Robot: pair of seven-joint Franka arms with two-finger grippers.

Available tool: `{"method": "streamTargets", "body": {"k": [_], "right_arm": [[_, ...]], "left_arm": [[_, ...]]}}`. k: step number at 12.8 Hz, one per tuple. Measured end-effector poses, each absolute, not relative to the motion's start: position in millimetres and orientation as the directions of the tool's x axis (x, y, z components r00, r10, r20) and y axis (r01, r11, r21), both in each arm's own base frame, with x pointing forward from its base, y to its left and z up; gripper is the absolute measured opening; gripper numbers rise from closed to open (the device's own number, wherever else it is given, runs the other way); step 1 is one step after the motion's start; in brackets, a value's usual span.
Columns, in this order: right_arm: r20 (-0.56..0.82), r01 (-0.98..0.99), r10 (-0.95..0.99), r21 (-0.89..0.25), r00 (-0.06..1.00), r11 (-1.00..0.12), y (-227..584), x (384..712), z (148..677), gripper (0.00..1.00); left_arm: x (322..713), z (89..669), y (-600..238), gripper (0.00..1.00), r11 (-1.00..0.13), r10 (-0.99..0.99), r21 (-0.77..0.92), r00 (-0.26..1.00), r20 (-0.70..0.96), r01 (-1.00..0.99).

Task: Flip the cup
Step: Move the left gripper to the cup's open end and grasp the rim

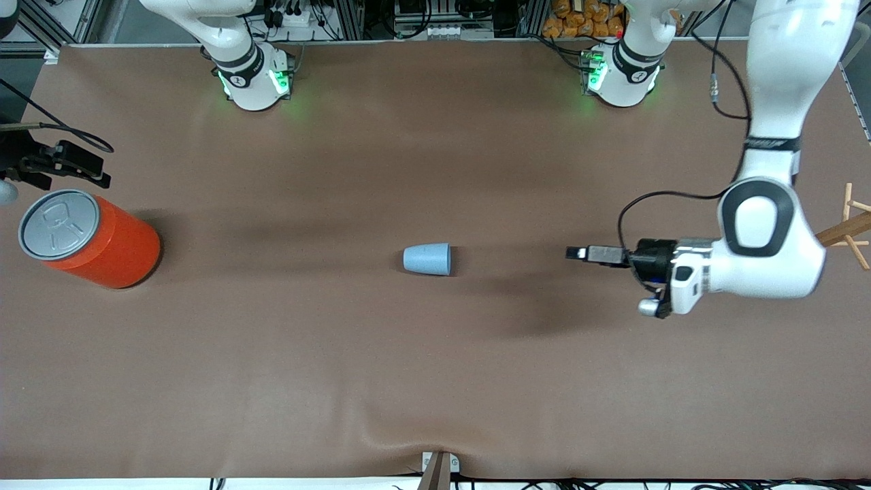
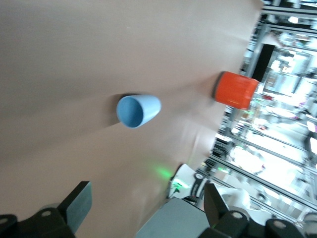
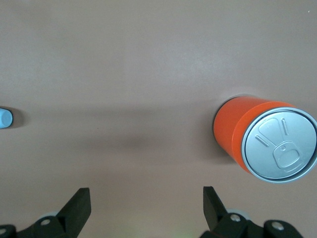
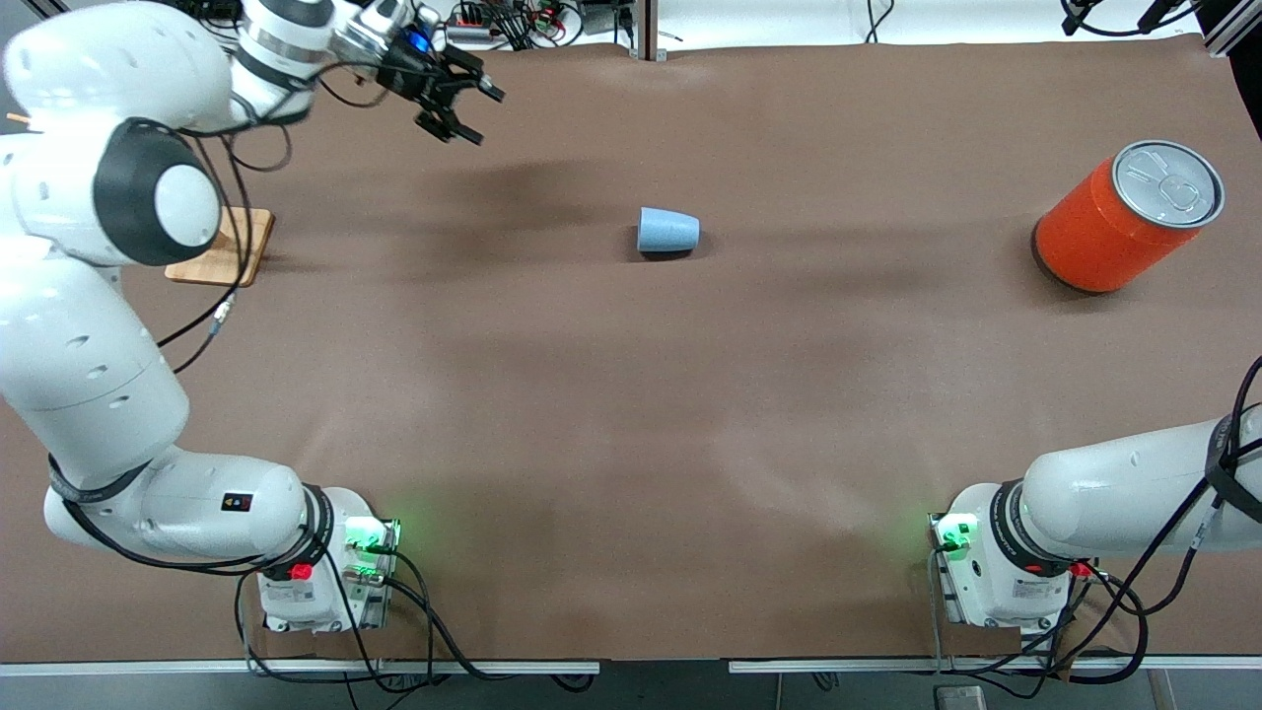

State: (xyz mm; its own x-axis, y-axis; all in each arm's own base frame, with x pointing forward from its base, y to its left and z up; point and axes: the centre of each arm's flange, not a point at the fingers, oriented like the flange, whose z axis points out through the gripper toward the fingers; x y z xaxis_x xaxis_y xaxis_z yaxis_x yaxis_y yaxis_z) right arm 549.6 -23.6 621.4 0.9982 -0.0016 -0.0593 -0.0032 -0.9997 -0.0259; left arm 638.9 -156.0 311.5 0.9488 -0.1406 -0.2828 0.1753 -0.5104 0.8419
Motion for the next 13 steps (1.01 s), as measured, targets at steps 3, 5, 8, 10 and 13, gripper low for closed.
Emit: {"method": "streamTargets", "body": {"k": [3,5,8,10,13], "right_arm": [[-0.073,-0.051,-0.049,-0.023,0.996,-0.998,-20,547,624,1.00],[-0.071,-0.053,-0.052,-0.023,0.996,-0.998,-21,546,627,1.00],[-0.073,-0.054,-0.052,-0.023,0.996,-0.998,-21,546,628,1.00],[-0.104,-0.055,-0.052,-0.022,0.993,-0.998,-22,541,629,1.00],[-0.129,-0.058,-0.055,-0.022,0.990,-0.998,-25,534,641,1.00]], "left_arm": [[630,270,-204,1.00,-0.502,-0.159,0.849,0.948,-0.275,0.162],[623,267,-236,1.00,-0.509,-0.176,0.852,0.955,-0.238,0.118],[612,235,-270,1.00,-0.406,-0.162,0.908,0.970,-0.178,0.099],[605,207,-290,1.00,-0.406,-0.138,0.909,0.976,-0.169,0.100],[595,192,-320,1.00,-0.429,-0.088,0.896,0.983,-0.163,0.110]]}}
